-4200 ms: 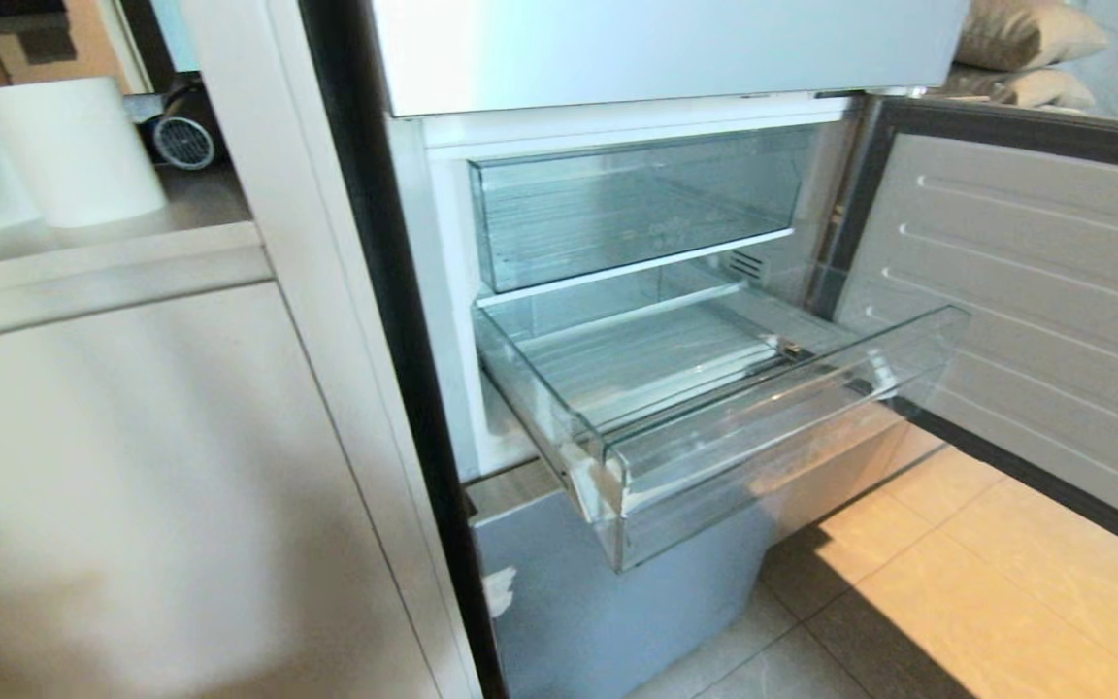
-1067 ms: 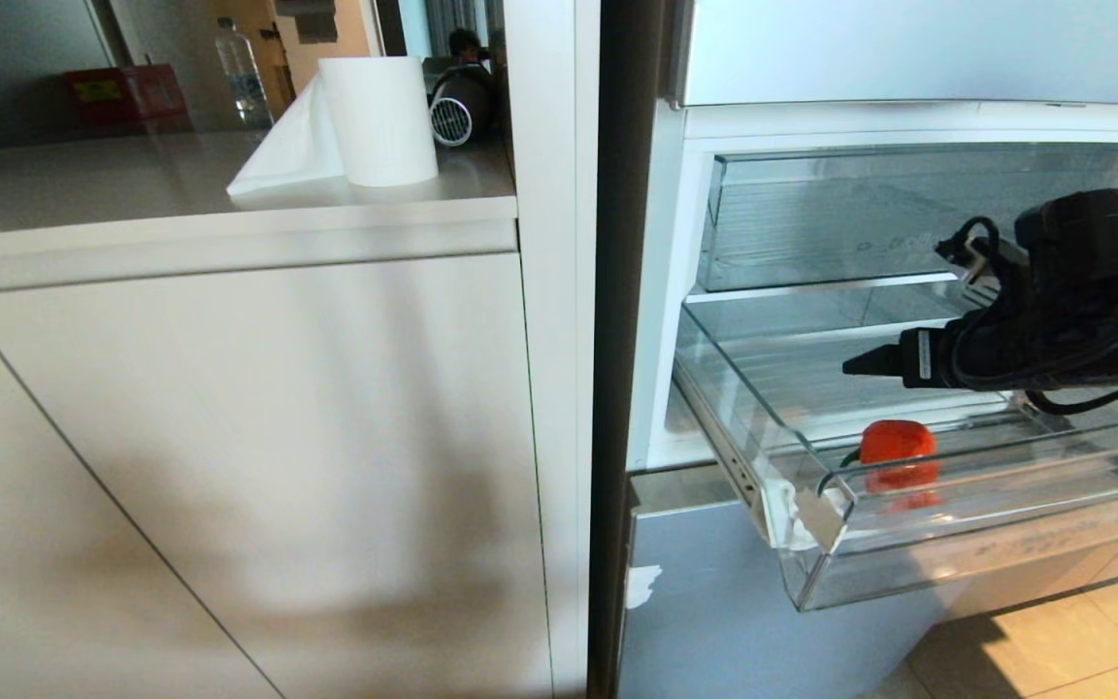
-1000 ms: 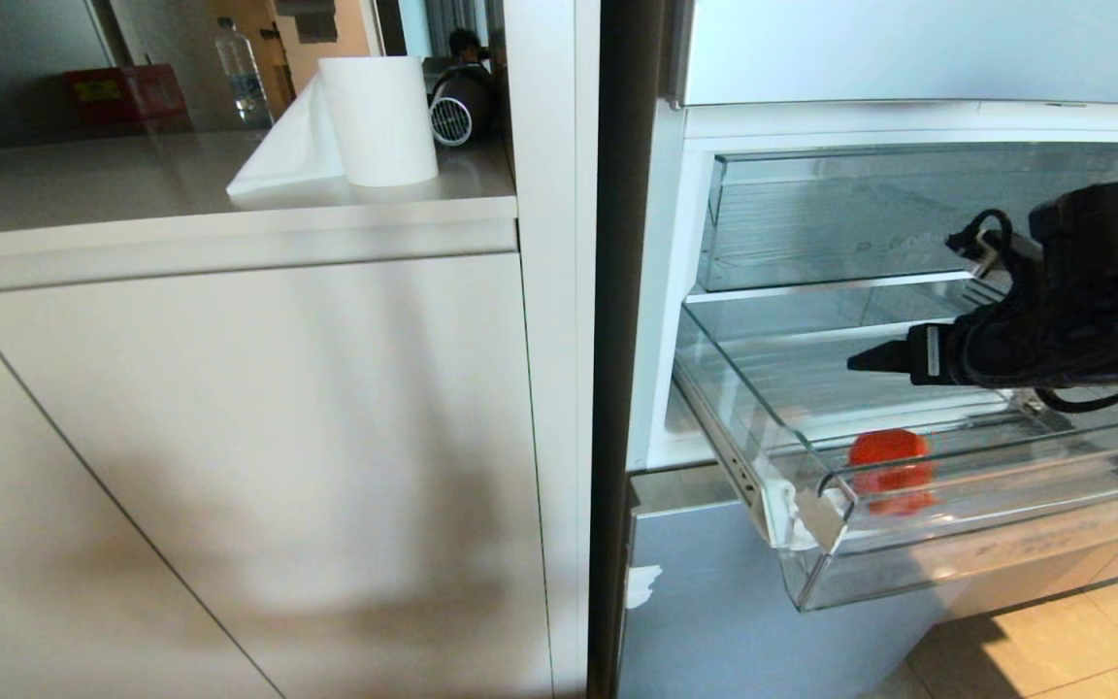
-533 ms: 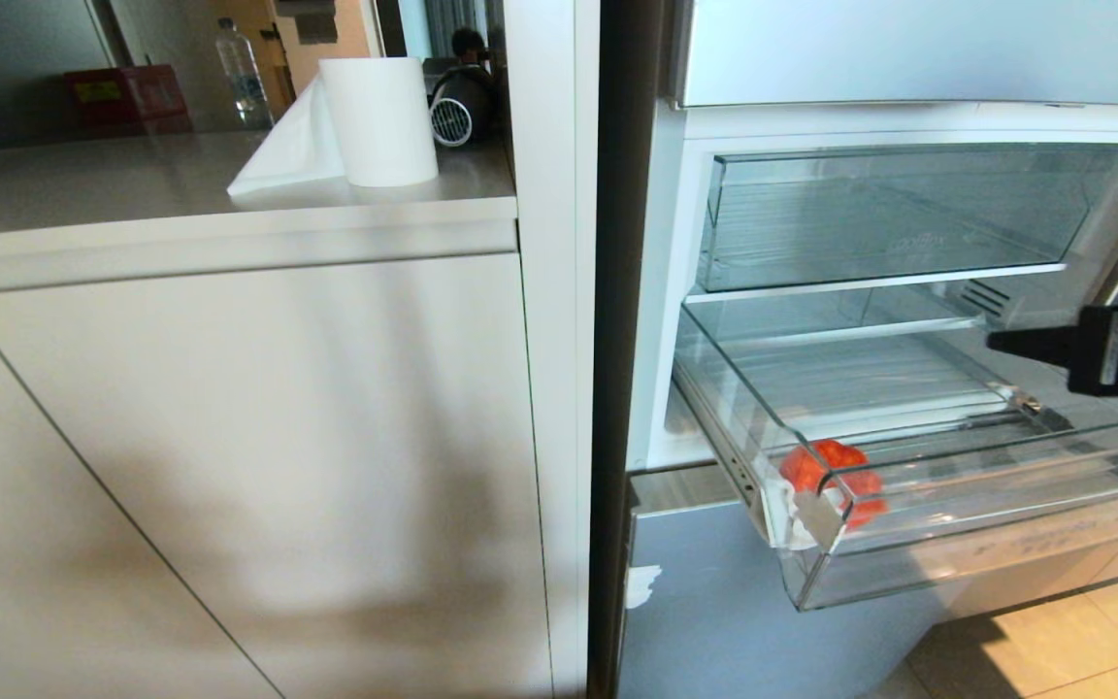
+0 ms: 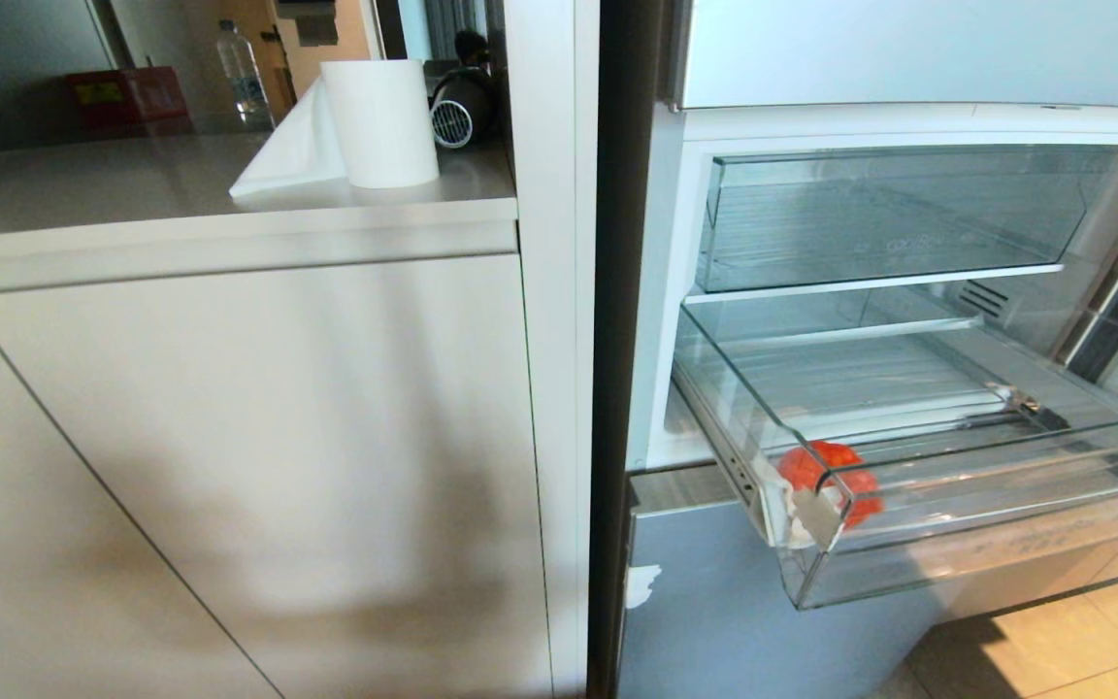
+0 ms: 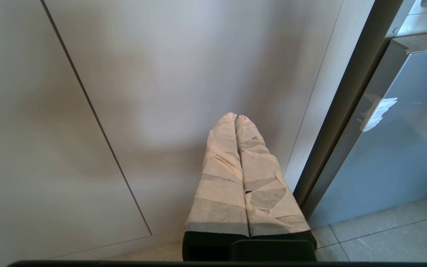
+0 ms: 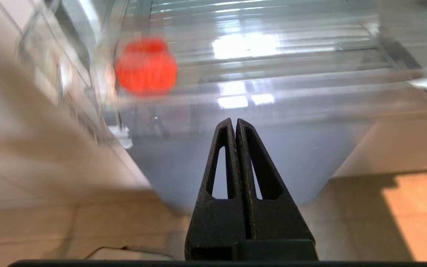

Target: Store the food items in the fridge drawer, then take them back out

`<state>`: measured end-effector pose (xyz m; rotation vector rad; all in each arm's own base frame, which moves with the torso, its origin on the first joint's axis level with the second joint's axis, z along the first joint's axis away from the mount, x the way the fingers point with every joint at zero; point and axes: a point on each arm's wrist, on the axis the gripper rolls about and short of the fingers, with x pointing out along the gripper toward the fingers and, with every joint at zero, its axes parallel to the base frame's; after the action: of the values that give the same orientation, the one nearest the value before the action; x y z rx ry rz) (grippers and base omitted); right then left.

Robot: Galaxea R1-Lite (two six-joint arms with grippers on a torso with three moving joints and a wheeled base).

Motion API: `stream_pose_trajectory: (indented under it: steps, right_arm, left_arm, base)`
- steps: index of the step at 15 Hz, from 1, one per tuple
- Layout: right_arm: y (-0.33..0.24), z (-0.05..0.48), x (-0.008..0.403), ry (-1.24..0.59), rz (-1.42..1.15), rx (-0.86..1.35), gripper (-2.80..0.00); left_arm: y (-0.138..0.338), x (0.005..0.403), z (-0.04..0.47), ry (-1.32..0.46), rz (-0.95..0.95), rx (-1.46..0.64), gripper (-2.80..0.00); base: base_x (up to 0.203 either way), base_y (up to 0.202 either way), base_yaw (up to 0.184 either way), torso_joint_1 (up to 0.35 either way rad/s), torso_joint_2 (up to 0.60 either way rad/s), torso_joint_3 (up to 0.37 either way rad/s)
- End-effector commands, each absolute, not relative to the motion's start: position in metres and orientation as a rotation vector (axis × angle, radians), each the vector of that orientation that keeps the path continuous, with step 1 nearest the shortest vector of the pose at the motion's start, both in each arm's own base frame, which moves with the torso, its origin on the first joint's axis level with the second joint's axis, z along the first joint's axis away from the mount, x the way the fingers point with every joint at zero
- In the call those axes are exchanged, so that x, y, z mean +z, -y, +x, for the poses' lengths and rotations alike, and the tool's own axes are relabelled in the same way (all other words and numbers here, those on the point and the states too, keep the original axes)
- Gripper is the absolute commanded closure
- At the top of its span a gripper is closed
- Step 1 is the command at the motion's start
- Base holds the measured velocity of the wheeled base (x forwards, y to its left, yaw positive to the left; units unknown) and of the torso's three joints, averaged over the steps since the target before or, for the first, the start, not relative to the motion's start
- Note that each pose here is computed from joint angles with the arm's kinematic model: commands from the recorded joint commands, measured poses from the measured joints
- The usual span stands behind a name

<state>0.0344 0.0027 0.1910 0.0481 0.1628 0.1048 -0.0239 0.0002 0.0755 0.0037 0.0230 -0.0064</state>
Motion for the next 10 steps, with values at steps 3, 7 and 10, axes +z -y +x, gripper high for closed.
stream_pose_trajectory:
  steps: [3,7,10]
  right_arm:
    - [-0.002,-0.017,0.107,-0.023,-0.023,0.097,0.0]
    - [-0.002,-0.023,0.082,0.064,-0.017,0.088,0.0]
    - [-0.002,-0.023,0.081,0.058,-0.033,0.082,0.0]
  left_arm:
    - [0.0,0.076,-0.024,-0.023,0.003,-0.006,0.0]
    - [0.0,0.076,-0.024,-0.024,0.003,-0.006,0.0]
    - [0.0,0.076,-0.024,-0.023,0.003,-0.006,0.0]
  base:
    - [0.0,0.0,0.0,0.0,0.0,0.0]
    - [0.0,0.0,0.0,0.0,0.0,0.0]
    - [0.0,0.0,0.0,0.0,0.0,0.0]
